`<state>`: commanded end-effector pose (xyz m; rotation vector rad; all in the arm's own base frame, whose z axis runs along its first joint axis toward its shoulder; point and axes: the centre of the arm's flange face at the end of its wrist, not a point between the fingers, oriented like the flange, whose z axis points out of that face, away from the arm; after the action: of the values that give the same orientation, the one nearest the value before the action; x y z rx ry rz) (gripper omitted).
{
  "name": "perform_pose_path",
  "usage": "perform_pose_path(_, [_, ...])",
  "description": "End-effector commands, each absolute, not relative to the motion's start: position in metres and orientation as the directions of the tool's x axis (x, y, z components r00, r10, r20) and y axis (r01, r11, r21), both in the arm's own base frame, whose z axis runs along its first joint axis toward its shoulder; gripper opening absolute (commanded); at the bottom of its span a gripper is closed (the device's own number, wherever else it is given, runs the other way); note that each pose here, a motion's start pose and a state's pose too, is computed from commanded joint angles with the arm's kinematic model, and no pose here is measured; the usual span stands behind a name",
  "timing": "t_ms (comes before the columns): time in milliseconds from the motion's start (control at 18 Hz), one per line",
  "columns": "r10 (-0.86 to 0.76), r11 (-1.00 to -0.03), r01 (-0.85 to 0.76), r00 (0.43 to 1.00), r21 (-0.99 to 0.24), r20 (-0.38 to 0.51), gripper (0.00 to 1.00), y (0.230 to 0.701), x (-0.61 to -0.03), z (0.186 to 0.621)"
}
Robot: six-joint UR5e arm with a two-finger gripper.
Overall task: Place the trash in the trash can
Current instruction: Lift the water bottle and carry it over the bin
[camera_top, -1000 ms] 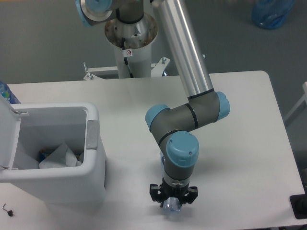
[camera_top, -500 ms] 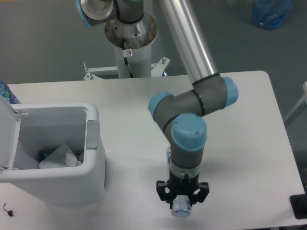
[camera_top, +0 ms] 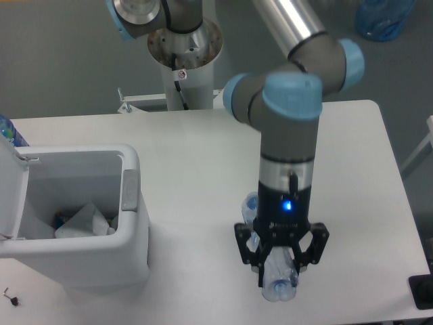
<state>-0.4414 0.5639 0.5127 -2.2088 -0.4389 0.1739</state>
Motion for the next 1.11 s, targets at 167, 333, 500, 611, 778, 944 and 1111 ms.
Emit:
perform_pose_path(167, [0.325,-0.549,0.195,0.946,-0.813,0.007,0.55,0.573,-0.408,0.546])
perform_pose_path(333, [0.280,-0.533,0.145,0.960,-0.834,-0.011,0.55,0.580,-0.368,0.575])
perform_pose_path(500, [0.258,-0.511,0.119,0.966,-0.851,-0.019,0.55,0.576,-0.335,0.603])
perform_pose_path(611, [0.252,-0.496,0.108,0.967,-0.861,-0.024,0.55,0.571,-0.319,0.618])
perform_pose_path(778, [0.226,-0.480,0.082,0.974,-0.873,-0.032,0.55,0.571,-0.292,0.635])
perform_pose_path(944, [0.204,-0.477,0.082,0.979,-0.875,-0.019,0.55,0.576,-0.272,0.638])
perform_pose_path(1111, [0.153,-0.497,0.070,0.988,-0.865,-0.008,0.55,0.592,-0.244,0.626])
